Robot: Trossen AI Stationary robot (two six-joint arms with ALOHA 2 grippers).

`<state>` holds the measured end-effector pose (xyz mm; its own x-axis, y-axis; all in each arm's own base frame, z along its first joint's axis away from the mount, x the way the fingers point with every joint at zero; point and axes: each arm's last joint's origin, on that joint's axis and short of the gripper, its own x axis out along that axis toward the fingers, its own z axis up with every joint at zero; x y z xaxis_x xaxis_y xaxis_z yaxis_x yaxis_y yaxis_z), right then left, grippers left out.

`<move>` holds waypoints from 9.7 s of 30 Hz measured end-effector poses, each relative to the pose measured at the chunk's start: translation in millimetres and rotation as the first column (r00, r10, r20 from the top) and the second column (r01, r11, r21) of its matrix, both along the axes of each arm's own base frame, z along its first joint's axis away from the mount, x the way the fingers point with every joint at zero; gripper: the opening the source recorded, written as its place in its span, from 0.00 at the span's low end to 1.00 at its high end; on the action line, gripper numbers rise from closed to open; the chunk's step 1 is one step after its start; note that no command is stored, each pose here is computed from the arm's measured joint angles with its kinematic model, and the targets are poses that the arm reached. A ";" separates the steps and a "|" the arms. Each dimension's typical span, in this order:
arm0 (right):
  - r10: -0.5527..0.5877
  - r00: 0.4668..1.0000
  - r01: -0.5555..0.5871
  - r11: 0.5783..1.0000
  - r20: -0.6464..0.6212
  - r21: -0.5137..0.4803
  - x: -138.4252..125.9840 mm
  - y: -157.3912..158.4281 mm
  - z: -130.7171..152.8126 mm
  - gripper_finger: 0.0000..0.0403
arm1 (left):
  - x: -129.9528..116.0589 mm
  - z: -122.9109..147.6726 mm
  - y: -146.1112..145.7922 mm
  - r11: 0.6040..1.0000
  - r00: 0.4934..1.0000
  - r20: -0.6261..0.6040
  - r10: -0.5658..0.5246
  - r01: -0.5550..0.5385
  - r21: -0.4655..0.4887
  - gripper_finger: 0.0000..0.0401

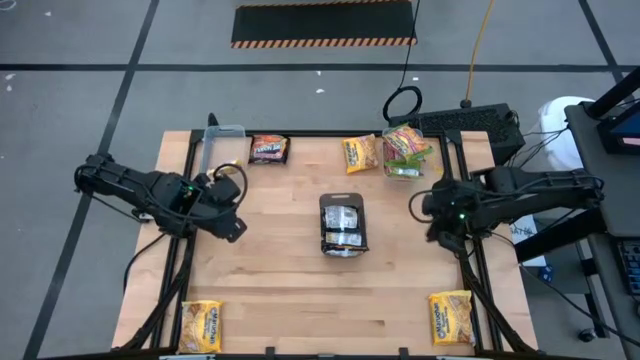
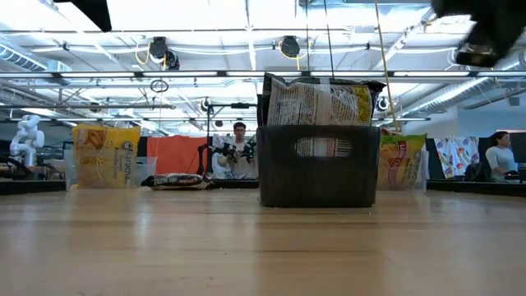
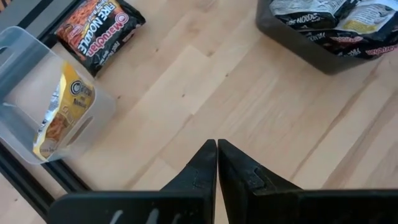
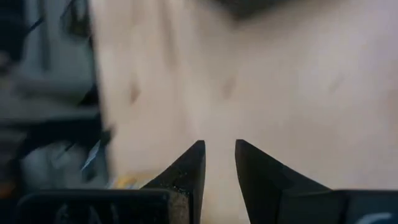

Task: Sort Maruchan noodles
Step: Put the bottom right yellow noodle pack into the left transparent bin

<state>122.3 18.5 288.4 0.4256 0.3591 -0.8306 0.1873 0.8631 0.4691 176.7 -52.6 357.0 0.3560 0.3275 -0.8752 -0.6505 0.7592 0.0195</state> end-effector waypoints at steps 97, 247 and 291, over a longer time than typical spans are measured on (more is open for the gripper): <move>0.410 0.853 -0.301 0.891 -0.322 0.339 15.2 85.7 -173.9 0.21 | -5.8 0.3 -21.2 0.998 0.998 0.047 -0.032 0.034 -0.044 0.05; 0.420 0.607 0.059 0.823 0.674 -0.565 212.7 -40.6 75.2 0.00 | -33.0 19.1 1.5 0.960 0.984 0.103 -0.144 0.114 0.254 0.05; 0.415 0.637 0.039 0.824 0.650 -0.565 211.3 -40.3 71.4 0.00 | 60.0 25.1 23.1 0.905 0.848 0.319 -0.423 0.375 0.201 0.14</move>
<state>333.6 -21.8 359.8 0.9245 0.1530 -0.3492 -0.2084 0.9698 -0.1269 236.7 -29.4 382.1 0.7516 0.1900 -0.6316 -0.2742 0.9610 -0.0371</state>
